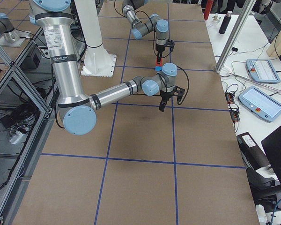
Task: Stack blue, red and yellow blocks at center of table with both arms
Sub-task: 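Lower the red cube onto the blue cube and open the left gripper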
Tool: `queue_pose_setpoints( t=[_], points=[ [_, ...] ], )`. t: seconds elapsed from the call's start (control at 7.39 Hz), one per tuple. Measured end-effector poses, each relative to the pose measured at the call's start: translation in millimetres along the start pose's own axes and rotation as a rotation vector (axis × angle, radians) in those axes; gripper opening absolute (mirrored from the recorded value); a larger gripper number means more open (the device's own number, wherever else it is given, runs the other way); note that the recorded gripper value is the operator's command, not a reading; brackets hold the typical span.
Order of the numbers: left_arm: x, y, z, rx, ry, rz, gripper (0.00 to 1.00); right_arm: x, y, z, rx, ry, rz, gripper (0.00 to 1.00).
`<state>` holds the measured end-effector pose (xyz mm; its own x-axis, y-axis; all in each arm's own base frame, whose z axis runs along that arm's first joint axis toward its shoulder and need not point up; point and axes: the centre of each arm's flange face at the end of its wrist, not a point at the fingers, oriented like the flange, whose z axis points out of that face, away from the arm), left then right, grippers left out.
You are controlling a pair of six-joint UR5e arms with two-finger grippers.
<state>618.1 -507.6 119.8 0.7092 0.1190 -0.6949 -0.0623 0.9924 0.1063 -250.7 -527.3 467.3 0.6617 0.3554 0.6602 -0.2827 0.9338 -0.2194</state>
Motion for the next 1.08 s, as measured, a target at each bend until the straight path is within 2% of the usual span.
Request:
queue_pose_setpoints(
  t=[0.14, 0.27, 0.41, 0.54, 0.68, 1.08],
  points=[
    [0.3, 0.4, 0.4, -0.001, 0.0, 0.0, 0.63, 0.1, -0.1, 0.2, 0.0, 0.0, 0.0, 1.0],
    [0.8, 1.2, 1.1, -0.001, 0.0, 0.001, 0.77, -0.1, -0.2, 0.2, 0.0, 0.0, 0.0, 1.0],
    [1.4, 2.0, 1.6, -0.002, -0.001, 0.003, 0.8, -0.4, -0.2, 0.0, 0.0, 0.0, 0.0, 1.0],
    [1.7, 2.3, 1.8, -0.002, -0.001, 0.003, 0.92, -0.9, 0.0, -0.5, 0.0, -0.001, -0.001, 1.0],
    [1.8, 2.5, 2.0, -0.002, -0.001, 0.002, 0.97, -1.3, 0.3, -0.9, 0.0, -0.003, -0.002, 1.0],
    [1.5, 2.1, 1.4, -0.001, -0.002, 0.0, 0.99, -1.8, 0.7, -1.7, -0.001, -0.005, -0.003, 1.0]
  ],
)
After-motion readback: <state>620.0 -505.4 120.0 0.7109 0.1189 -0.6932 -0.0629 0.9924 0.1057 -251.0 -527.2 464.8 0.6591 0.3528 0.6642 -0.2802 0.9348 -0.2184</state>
